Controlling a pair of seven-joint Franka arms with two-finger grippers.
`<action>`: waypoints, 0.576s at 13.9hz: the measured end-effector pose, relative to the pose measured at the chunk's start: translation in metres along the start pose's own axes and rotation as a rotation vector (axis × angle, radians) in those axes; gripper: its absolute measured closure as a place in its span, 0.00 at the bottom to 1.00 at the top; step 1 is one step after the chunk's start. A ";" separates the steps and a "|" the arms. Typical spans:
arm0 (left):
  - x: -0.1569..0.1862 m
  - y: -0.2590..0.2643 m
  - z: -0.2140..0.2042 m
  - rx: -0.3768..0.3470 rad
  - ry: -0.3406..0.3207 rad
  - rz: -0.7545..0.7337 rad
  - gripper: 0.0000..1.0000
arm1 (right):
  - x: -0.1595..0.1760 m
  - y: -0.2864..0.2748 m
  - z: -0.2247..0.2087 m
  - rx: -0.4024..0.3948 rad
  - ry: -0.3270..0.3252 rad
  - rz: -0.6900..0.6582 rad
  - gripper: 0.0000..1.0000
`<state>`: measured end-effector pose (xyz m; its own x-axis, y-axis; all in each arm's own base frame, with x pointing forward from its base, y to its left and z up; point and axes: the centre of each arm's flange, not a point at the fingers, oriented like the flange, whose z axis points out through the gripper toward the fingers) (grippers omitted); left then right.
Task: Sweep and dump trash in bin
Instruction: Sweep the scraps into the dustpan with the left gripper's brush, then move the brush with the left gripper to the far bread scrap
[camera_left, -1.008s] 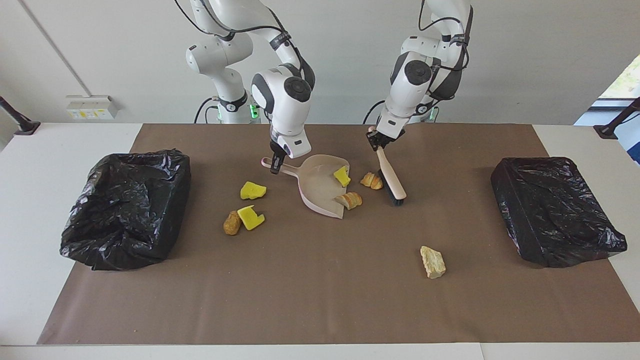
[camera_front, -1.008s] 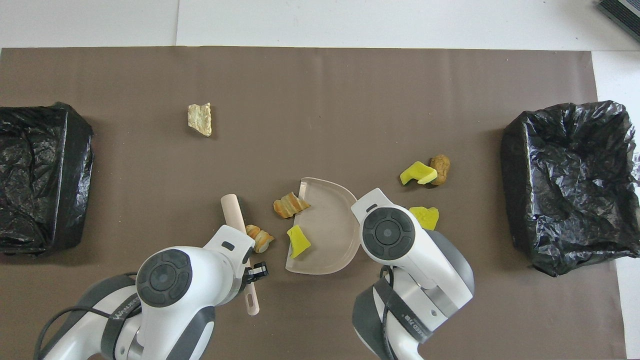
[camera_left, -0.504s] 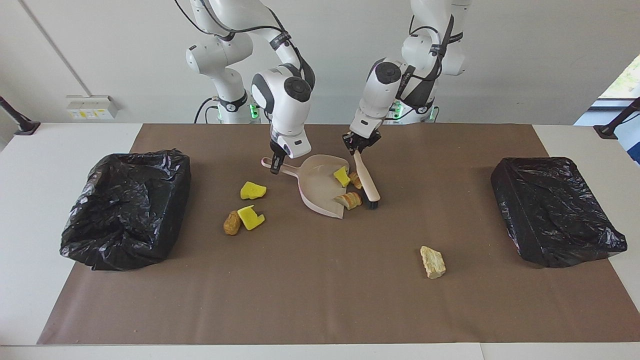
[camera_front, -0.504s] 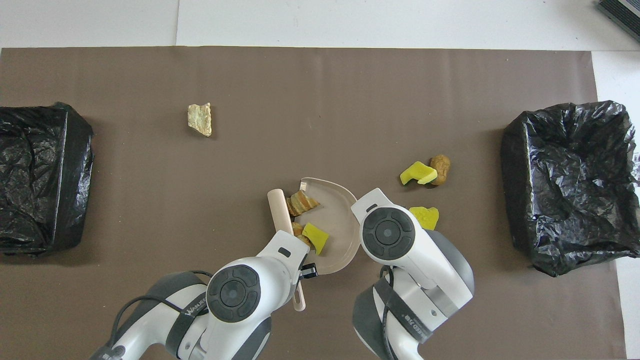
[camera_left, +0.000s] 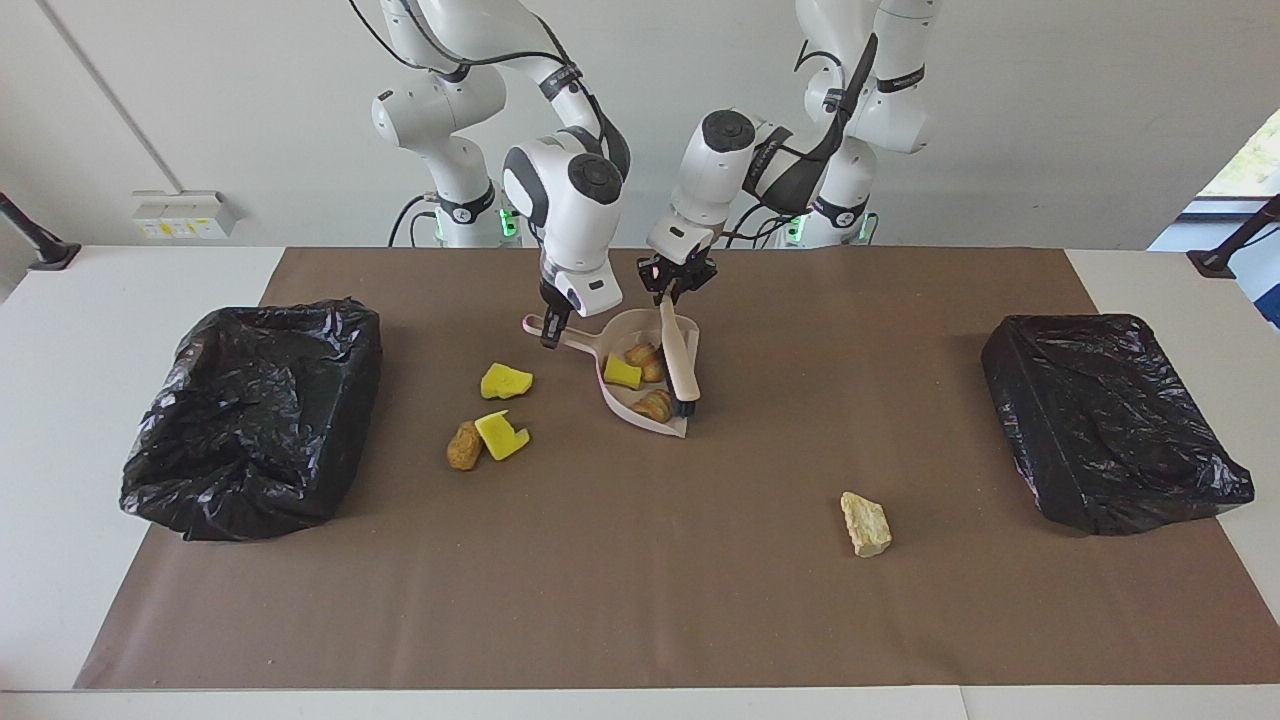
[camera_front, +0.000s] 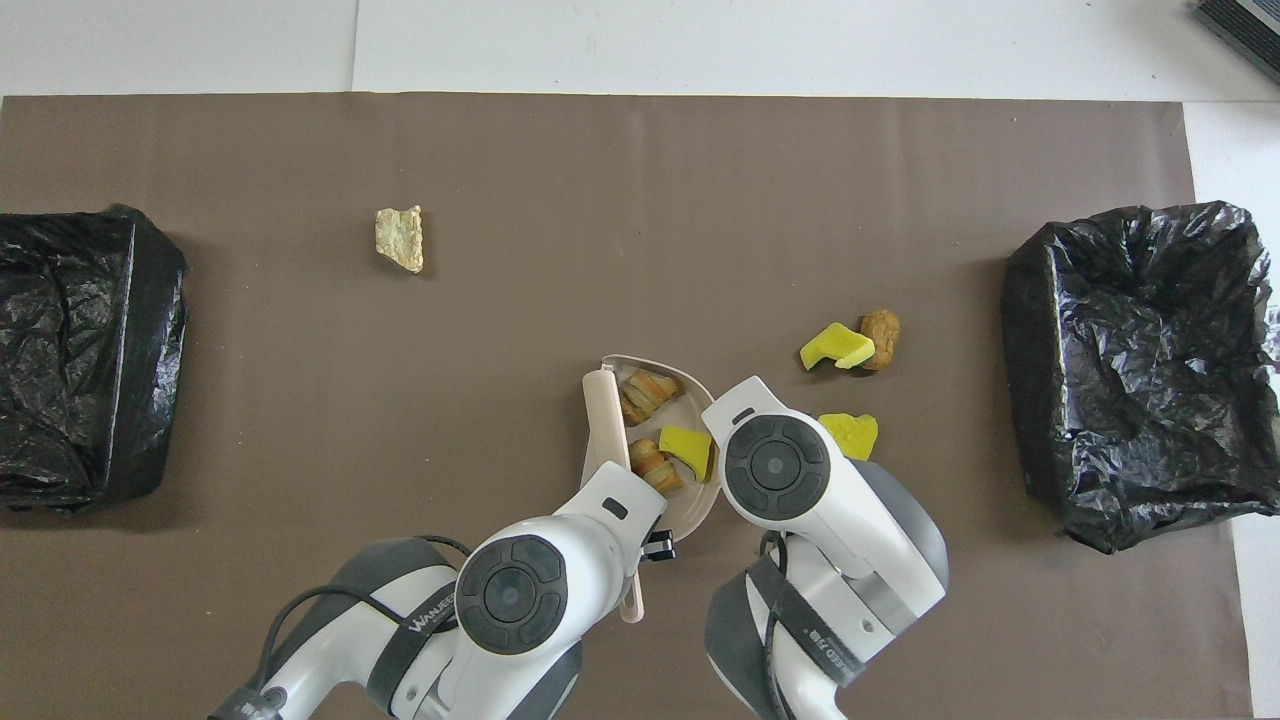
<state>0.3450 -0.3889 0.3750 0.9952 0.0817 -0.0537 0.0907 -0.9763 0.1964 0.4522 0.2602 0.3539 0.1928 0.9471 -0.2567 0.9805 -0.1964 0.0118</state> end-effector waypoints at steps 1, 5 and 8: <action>0.005 -0.002 -0.005 0.007 -0.009 0.010 0.74 | 0.000 0.000 0.000 0.000 0.000 0.000 0.67; 0.064 -0.045 -0.035 0.084 0.016 0.049 0.74 | 0.000 0.000 0.000 0.000 0.000 0.000 0.67; 0.118 -0.100 -0.051 0.145 0.059 0.081 0.74 | 0.000 0.000 0.000 0.000 0.000 0.000 0.67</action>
<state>0.4556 -0.2713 0.3993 0.9998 0.0095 0.0154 0.0086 -0.9985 0.0546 0.4522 0.2602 0.3539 0.1930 0.9470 -0.2567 0.9804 -0.1966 0.0118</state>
